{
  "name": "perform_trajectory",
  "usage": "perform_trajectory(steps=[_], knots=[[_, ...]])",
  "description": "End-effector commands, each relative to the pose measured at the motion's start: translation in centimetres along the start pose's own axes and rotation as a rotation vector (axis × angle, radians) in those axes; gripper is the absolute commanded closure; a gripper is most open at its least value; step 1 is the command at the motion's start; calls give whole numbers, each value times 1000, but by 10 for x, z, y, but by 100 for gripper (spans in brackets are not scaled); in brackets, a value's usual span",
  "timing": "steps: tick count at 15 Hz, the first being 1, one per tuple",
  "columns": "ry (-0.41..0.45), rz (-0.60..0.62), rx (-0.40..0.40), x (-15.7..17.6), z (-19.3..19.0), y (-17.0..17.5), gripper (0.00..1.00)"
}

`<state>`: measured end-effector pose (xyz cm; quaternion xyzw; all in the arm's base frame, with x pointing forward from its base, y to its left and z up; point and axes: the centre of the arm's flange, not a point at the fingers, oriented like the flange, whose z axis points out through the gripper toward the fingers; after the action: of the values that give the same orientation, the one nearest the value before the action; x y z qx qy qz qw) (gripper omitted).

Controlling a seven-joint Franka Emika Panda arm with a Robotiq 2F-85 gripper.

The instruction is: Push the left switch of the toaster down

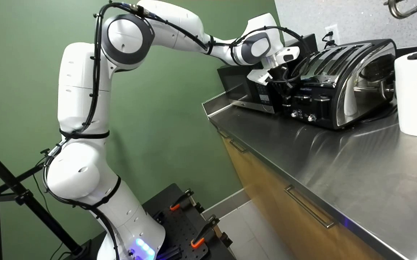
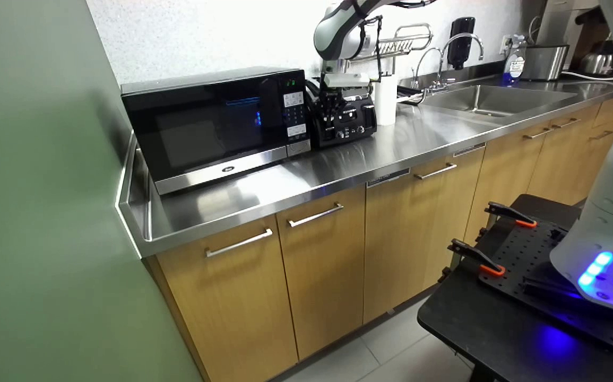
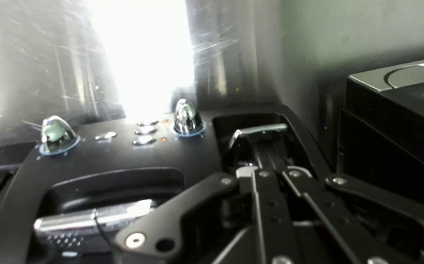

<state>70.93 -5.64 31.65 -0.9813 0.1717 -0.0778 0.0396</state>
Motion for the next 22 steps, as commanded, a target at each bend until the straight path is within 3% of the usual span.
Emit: perform_trajectory(steps=[1, 4, 9, 17, 22], knots=[[-97, 39, -14, 23, 56, 10, 100], [-173, 67, -32, 26, 79, 14, 100], [-226, 83, -43, 29, 87, 12, 100], [-50, 44, -3, 8, -11, -2, 100], [49, 29, 18, -6, -52, -7, 100]])
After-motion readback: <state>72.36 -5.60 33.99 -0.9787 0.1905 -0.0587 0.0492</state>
